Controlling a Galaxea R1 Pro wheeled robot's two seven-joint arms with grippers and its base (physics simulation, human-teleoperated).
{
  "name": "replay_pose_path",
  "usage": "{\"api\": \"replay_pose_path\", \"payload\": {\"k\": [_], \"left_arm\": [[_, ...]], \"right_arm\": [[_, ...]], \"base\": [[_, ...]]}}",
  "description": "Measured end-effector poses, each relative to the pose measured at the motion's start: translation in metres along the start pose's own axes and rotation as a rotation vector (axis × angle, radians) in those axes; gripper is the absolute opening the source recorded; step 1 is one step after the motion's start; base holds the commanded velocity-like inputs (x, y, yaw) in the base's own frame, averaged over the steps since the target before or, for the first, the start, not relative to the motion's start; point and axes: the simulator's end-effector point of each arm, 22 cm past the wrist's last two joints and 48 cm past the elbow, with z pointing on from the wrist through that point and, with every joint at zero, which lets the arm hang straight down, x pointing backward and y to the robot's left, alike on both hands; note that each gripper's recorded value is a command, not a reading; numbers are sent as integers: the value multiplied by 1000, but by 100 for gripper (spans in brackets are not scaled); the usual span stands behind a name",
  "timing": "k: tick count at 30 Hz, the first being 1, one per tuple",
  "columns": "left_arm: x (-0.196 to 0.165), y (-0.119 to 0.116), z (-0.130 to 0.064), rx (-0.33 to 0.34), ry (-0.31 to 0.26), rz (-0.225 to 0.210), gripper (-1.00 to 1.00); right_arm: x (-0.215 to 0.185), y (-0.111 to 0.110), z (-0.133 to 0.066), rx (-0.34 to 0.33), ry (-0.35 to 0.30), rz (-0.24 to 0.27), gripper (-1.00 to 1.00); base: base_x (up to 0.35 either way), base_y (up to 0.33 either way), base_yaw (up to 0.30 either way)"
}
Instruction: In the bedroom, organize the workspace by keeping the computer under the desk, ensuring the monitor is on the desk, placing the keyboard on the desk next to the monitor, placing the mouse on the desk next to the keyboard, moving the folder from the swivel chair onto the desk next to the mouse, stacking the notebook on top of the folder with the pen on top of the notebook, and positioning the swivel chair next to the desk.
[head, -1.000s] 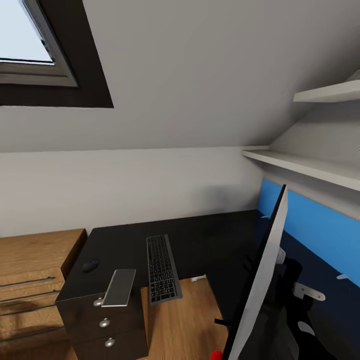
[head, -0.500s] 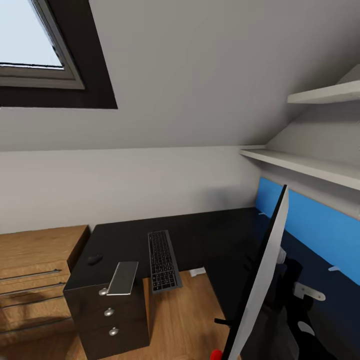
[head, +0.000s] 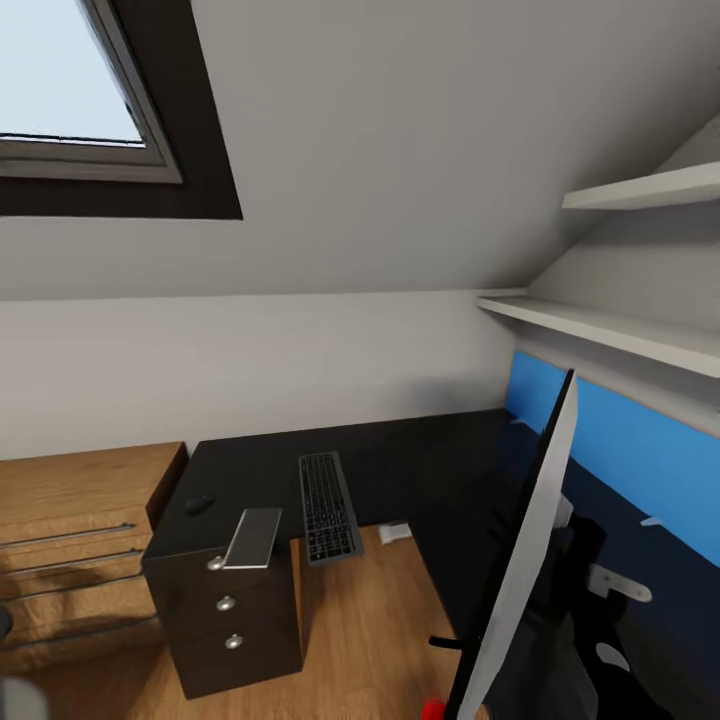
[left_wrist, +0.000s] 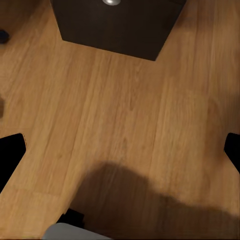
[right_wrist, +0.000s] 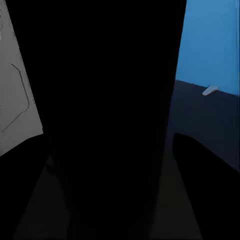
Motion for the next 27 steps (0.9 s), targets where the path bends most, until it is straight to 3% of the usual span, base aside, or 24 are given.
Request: {"api": "replay_pose_path", "payload": {"k": [17,27], "left_arm": [[0,0,0,0,1,0,100],[0,0,0,1,0,0,100]], "right_arm": [[0,0,0,0,1,-1,-100],[0,-1,0,0,-1,-2,-100]], "base": [[-325,-1,0],[-319,-127,0]]}}
